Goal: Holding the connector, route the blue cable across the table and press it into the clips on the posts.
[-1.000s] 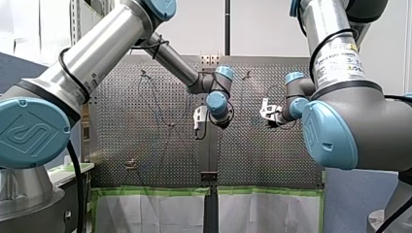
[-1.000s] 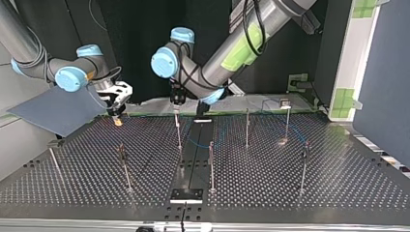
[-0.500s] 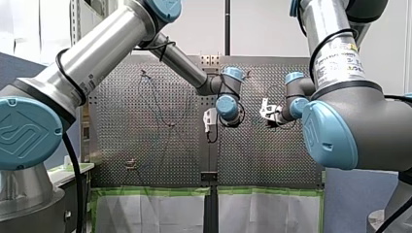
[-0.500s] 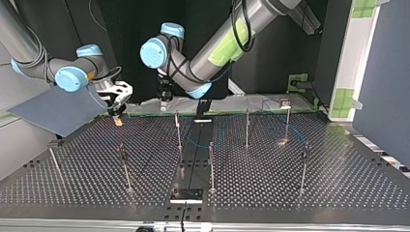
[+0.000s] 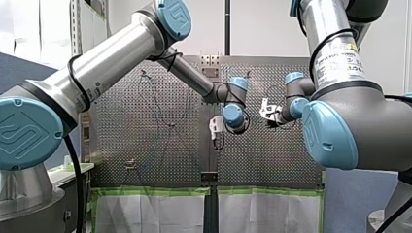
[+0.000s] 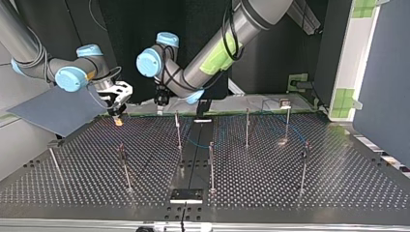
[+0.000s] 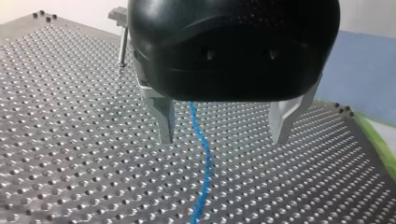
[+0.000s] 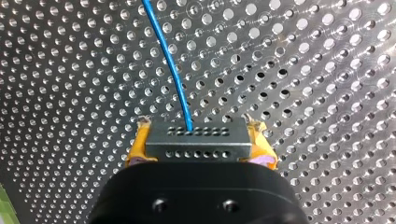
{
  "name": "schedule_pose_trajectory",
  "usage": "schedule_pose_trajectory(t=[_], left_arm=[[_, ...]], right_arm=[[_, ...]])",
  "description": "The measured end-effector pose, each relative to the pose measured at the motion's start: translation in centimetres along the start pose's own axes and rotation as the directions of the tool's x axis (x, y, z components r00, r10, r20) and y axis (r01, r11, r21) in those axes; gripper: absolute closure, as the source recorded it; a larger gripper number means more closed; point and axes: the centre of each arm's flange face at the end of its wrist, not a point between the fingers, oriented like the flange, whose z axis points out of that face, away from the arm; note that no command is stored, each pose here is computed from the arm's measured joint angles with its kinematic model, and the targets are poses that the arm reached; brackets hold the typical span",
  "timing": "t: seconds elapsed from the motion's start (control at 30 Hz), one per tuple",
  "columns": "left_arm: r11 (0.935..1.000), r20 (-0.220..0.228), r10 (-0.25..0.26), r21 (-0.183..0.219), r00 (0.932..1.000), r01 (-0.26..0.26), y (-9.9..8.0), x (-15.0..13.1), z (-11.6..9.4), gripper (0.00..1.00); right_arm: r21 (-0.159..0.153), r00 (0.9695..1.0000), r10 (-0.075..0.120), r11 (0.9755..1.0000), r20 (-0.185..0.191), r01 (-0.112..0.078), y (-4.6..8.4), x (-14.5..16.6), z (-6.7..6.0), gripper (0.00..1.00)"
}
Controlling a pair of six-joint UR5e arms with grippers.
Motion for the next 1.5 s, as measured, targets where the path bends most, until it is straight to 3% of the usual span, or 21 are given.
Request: schedule_pose_trajectory(t=[0.2,0.43,0.7,0.87,1.17,1.5], left_arm=[[0.9998,0.037,-0.022,0.0,0.9991,0.022,-0.7,-1.7,0.8,0.0],[0.9996,0.038,-0.028,-0.002,0.9989,0.028,-0.9,-0.2,1.9,0.0],[0.9986,0.076,-0.053,0.002,0.9957,0.053,-1.2,-1.5,3.1,0.0],[0.9988,0.064,-0.048,-0.003,0.9968,0.049,-1.5,-0.7,3.6,0.0],[0.9978,0.016,-0.026,-0.061,0.9995,0.027,-0.7,1.9,5.7,0.0],[0.9959,0.041,-0.039,-0.08,0.9984,0.042,-1.6,0.8,6.2,0.0]], right_arm=[[0.0,1.0,0.0,1.0,-0.001,0.0,0.0,0.0,0.0,1.0],[0.004,1.0,0.0,1.0,0.0,0.0,0.0,0.0,0.0,1.0],[0.007,1.0,0.0,1.0,0.001,0.0,-0.1,0.0,0.0,1.0],[0.014,1.0,-0.001,0.9999,0.001,0.001,-0.1,0.0,0.0,1.0],[0.025,1.0,-0.001,0.9997,0.001,0.001,-0.2,0.1,0.0,1.0],[0.027,1.0,-0.002,0.9996,0.001,0.002,-0.3,0.1,0.1,1.0]])
